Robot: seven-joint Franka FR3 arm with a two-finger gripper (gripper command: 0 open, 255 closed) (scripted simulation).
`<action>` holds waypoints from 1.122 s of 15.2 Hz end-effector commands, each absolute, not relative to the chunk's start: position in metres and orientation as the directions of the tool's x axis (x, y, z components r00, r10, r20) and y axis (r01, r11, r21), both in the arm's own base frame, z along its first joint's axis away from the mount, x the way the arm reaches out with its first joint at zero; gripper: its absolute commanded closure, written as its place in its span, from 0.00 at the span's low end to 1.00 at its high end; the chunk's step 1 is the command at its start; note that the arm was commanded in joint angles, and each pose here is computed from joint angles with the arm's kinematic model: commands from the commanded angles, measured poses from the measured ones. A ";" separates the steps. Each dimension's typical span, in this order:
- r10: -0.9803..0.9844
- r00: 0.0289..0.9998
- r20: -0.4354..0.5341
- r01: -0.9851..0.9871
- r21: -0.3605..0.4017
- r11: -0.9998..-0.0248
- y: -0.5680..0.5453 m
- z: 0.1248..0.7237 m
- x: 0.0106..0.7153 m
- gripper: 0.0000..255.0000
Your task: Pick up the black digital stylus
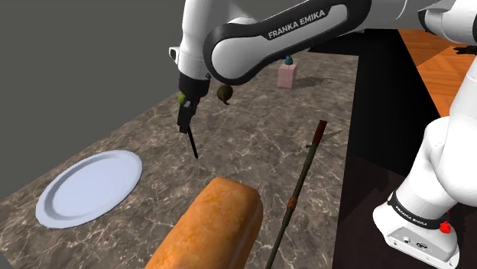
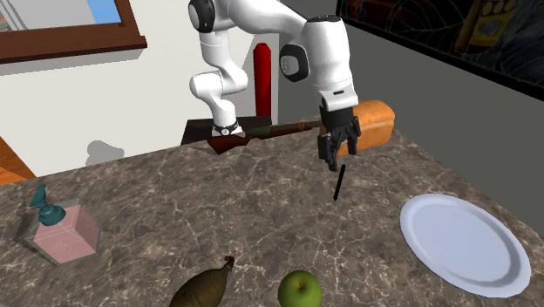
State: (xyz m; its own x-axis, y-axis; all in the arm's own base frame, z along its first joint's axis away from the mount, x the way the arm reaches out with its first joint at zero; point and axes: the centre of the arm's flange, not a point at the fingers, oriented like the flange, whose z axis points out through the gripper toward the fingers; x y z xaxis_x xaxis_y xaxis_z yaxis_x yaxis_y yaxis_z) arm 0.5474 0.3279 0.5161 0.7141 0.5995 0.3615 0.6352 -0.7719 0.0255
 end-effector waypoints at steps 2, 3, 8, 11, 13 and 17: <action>0.600 0.714 0.362 0.635 0.026 -0.772 0.328 0.502 0.547 0.00; 0.600 0.714 0.362 0.635 0.026 -0.772 0.328 0.502 0.548 0.00; 0.600 0.714 0.362 0.635 0.026 -0.772 0.329 0.502 0.547 1.00; 0.600 0.714 0.362 0.635 0.026 -0.772 0.329 0.503 0.547 1.00; 0.600 0.714 0.362 0.635 0.026 -0.772 0.328 0.502 0.548 1.00; 0.600 0.714 0.362 0.635 0.026 -0.772 0.328 0.523 0.548 1.00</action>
